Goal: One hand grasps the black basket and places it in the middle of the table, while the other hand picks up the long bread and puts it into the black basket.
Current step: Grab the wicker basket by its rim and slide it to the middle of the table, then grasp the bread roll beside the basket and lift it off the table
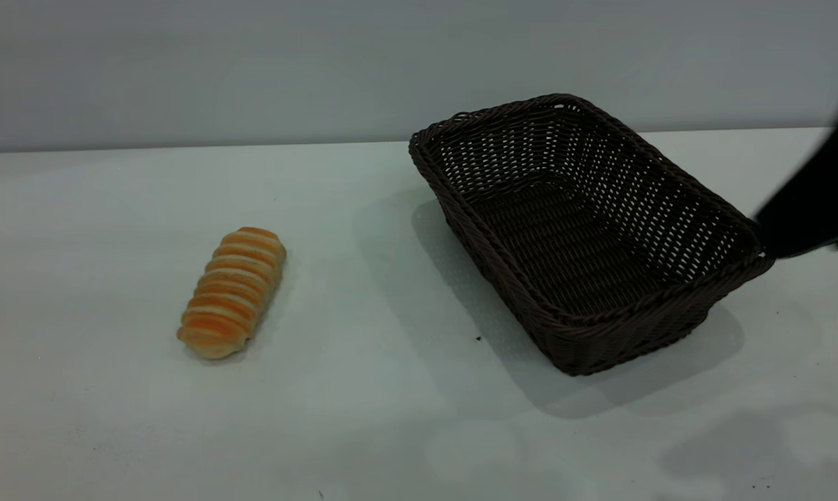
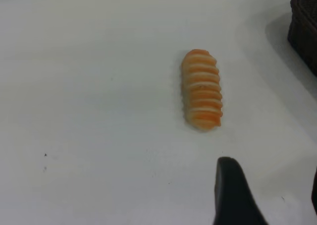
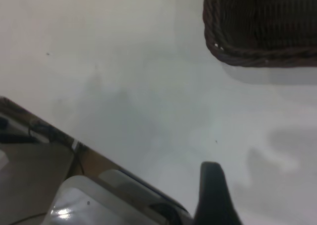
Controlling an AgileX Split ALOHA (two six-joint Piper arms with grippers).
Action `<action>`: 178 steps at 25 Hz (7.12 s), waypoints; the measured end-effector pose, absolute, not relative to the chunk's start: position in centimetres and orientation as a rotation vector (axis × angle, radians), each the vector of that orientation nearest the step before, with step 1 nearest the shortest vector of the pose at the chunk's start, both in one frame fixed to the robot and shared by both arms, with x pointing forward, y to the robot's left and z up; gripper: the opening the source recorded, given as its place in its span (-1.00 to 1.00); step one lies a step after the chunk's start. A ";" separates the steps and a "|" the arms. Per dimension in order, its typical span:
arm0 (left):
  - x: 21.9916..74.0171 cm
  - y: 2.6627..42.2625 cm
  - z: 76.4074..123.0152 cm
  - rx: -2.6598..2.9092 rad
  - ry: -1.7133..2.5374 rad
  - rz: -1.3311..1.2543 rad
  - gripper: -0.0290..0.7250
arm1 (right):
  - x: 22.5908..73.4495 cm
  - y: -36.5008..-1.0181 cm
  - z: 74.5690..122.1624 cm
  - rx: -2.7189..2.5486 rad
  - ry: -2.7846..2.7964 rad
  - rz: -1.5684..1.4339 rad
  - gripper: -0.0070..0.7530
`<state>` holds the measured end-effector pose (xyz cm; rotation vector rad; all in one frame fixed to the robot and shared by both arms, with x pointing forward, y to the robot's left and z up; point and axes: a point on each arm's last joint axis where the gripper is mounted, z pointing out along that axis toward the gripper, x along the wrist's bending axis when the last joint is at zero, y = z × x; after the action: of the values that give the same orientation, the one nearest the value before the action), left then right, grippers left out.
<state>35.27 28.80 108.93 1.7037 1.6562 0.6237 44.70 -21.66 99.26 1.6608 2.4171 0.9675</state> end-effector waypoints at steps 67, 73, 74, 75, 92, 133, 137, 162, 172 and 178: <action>34.8 28.6 108.5 1.768 1.677 0.554 0.18 | 56.3 -20.6 87.2 2.406 1.699 0.836 -0.74; 34.6 28.6 108.3 1.783 1.688 0.536 0.18 | 55.3 -19.5 87.4 2.241 2.065 0.836 -0.74; 34.6 28.6 108.3 1.784 1.688 0.536 0.18 | 55.2 -19.4 87.5 2.214 2.116 0.829 -0.74; 34.6 28.6 108.3 1.784 1.688 0.536 0.18 | 55.3 -19.2 87.6 2.202 2.151 0.830 -0.74; 34.5 28.6 108.2 1.798 1.693 0.524 0.18 | 62.4 -17.4 88.2 2.213 2.306 0.589 -0.73; 41.0 28.4 106.4 1.950 1.798 0.365 0.18 | 61.0 -22.8 105.2 1.786 2.312 0.107 0.27; 44.9 28.3 105.3 1.971 1.836 0.309 0.18 | 57.3 -22.5 108.2 1.789 2.309 0.216 0.27; 60.4 25.6 85.2 1.916 1.854 -0.166 0.18 | 43.1 -24.1 109.9 1.735 2.329 0.323 0.27; 61.0 25.2 80.8 1.858 1.871 -0.217 0.08 | 42.3 -24.4 110.6 1.752 2.292 0.366 0.27; 61.0 25.3 80.9 1.842 1.880 -0.225 -0.71 | 42.3 -24.4 110.5 1.774 2.278 0.369 0.27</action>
<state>61.04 25.33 80.94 1.8420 1.8803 -0.2253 42.31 -24.39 110.53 1.7738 2.2784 0.3685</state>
